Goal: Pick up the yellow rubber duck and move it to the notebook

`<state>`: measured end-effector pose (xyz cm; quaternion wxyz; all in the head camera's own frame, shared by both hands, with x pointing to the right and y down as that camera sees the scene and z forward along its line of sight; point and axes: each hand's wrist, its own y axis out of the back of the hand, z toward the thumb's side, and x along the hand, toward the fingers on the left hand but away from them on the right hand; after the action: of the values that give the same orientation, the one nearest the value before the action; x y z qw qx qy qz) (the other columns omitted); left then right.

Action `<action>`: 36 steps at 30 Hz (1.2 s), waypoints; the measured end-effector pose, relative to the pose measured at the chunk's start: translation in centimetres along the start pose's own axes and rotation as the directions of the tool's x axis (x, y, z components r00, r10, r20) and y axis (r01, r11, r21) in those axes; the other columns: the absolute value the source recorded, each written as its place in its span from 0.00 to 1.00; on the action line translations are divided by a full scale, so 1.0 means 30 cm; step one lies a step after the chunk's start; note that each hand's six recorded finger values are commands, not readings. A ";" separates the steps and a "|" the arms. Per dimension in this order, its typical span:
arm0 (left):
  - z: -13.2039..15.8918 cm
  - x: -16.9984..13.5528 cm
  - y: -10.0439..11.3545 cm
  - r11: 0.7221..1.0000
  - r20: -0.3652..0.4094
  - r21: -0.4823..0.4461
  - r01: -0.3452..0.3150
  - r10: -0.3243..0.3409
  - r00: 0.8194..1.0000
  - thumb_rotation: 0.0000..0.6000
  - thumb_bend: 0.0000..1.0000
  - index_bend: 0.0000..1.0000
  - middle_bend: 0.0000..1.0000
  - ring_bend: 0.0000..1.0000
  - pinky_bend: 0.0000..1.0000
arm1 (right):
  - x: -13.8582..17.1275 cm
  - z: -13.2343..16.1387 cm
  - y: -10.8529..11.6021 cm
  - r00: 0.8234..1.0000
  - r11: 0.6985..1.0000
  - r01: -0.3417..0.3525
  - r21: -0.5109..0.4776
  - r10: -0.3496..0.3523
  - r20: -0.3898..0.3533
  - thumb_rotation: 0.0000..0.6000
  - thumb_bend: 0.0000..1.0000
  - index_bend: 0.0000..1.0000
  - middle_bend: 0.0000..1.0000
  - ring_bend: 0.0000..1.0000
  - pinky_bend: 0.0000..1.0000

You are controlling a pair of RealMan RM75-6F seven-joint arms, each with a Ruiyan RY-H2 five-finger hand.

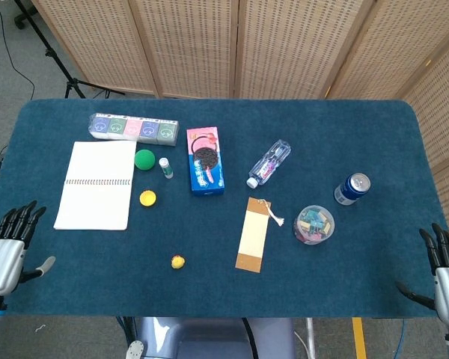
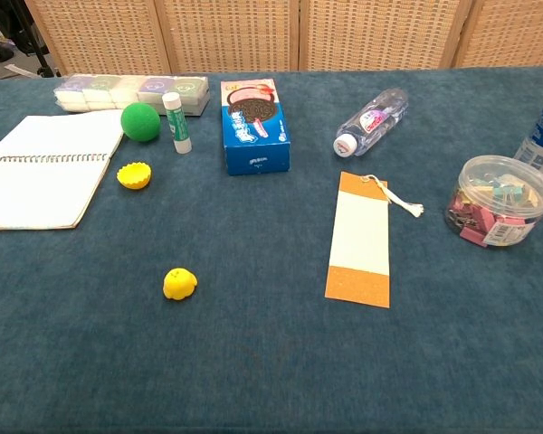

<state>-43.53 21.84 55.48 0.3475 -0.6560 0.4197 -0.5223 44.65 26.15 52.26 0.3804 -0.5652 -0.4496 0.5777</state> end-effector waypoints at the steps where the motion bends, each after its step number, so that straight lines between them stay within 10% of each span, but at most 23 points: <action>1: 0.004 0.005 -0.005 1.000 0.004 -0.001 0.006 -0.006 1.000 1.00 0.20 0.08 0.00 0.00 0.00 | 0.000 0.000 0.000 1.000 1.000 0.000 -0.001 0.000 0.000 1.00 0.00 0.03 0.00 0.00 0.00; 17: 0.272 0.187 -0.065 0.982 0.190 0.066 0.179 -0.189 0.964 1.00 0.21 0.09 0.00 0.00 0.00 | 0.010 0.005 0.006 1.000 1.000 0.007 -0.004 -0.007 -0.013 1.00 0.00 0.03 0.00 0.00 0.00; 36: 0.572 0.349 -0.174 0.926 0.260 0.203 0.318 -0.364 0.895 1.00 0.23 0.35 0.00 0.00 0.00 | 0.019 -0.030 0.028 1.000 0.999 0.023 -0.026 -0.022 0.017 1.00 0.00 0.03 0.00 0.00 0.00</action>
<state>-24.70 14.70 60.61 0.3585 -0.7604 0.2001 -0.5032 45.56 26.51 51.31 0.3755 -0.5603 -0.4667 0.5720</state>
